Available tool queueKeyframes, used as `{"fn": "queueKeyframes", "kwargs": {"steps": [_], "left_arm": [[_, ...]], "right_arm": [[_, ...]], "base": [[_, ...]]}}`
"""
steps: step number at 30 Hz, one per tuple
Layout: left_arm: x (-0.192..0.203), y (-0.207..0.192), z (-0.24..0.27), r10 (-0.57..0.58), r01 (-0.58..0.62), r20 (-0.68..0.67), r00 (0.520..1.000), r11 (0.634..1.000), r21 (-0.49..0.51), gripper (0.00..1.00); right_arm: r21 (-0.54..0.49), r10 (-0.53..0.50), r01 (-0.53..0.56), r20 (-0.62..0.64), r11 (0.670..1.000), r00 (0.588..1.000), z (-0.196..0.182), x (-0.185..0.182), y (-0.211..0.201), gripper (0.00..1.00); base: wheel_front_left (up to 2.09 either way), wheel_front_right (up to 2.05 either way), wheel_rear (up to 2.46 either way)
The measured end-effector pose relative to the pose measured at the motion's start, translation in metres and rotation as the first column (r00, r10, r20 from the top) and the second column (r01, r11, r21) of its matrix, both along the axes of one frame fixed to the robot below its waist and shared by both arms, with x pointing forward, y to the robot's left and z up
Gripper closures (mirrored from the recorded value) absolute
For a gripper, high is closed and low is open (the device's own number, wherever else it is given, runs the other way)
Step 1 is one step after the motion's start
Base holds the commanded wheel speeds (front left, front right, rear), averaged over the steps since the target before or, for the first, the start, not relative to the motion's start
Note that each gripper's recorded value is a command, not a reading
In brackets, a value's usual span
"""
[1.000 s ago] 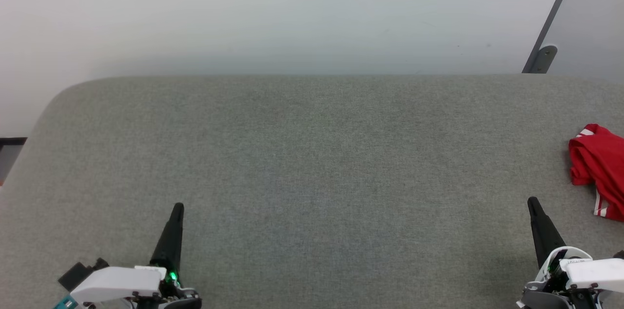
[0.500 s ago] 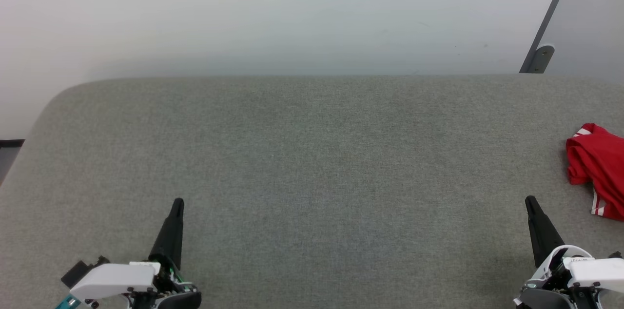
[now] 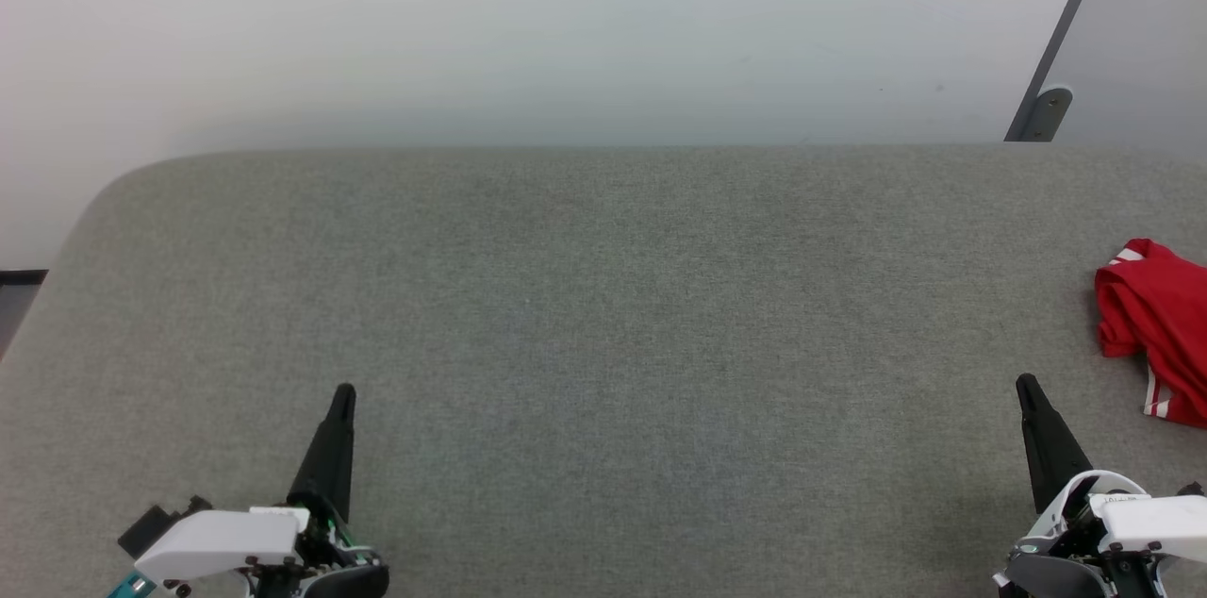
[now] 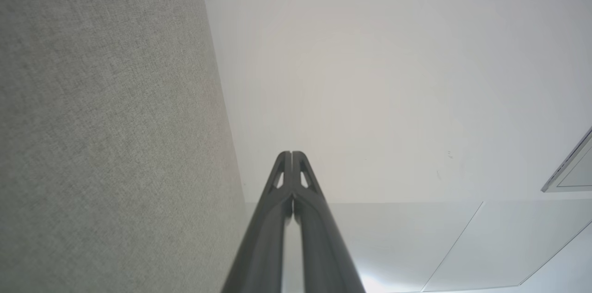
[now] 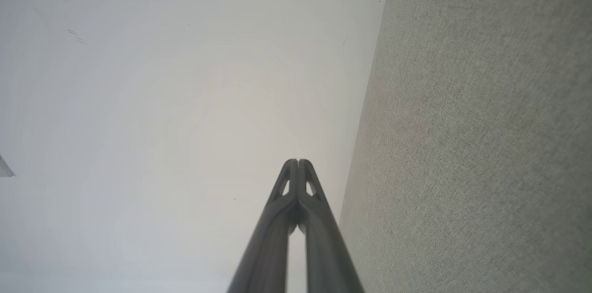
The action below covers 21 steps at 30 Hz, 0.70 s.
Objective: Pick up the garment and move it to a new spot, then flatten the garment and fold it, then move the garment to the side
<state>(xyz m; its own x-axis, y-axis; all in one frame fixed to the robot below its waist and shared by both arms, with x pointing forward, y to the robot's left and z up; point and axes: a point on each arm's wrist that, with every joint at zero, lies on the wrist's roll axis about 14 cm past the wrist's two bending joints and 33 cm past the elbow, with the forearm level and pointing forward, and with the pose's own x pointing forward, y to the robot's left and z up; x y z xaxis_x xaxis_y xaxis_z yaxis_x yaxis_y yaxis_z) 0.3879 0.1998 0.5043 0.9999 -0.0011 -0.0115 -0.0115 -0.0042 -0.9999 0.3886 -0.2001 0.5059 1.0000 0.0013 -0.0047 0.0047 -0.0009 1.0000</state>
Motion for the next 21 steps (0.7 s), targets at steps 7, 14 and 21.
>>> {"fn": "queueKeyframes", "kwargs": {"steps": [7,14,21], "left_arm": [[0.0000,0.0002,0.0000,0.001,-0.001,0.000,1.000,1.000,-0.001,1.00],[-0.0001,0.0003,0.0000,0.002,-0.002,0.000,1.000,1.000,-0.002,1.00],[-0.0001,0.0006,-0.0001,0.003,-0.003,0.000,1.000,1.000,-0.001,1.00]], "right_arm": [[0.000,0.000,0.000,0.000,1.000,1.000,0.0000,0.0000,-0.0001,1.00],[0.000,-0.001,0.001,0.000,1.000,1.000,0.0000,0.0000,-0.0002,1.00],[0.000,-0.001,0.001,0.000,1.000,1.000,0.0000,0.0000,-0.0002,1.00]], "base": [[0.00,0.00,0.00],[0.00,0.00,0.00],[0.00,0.00,0.00]]}}
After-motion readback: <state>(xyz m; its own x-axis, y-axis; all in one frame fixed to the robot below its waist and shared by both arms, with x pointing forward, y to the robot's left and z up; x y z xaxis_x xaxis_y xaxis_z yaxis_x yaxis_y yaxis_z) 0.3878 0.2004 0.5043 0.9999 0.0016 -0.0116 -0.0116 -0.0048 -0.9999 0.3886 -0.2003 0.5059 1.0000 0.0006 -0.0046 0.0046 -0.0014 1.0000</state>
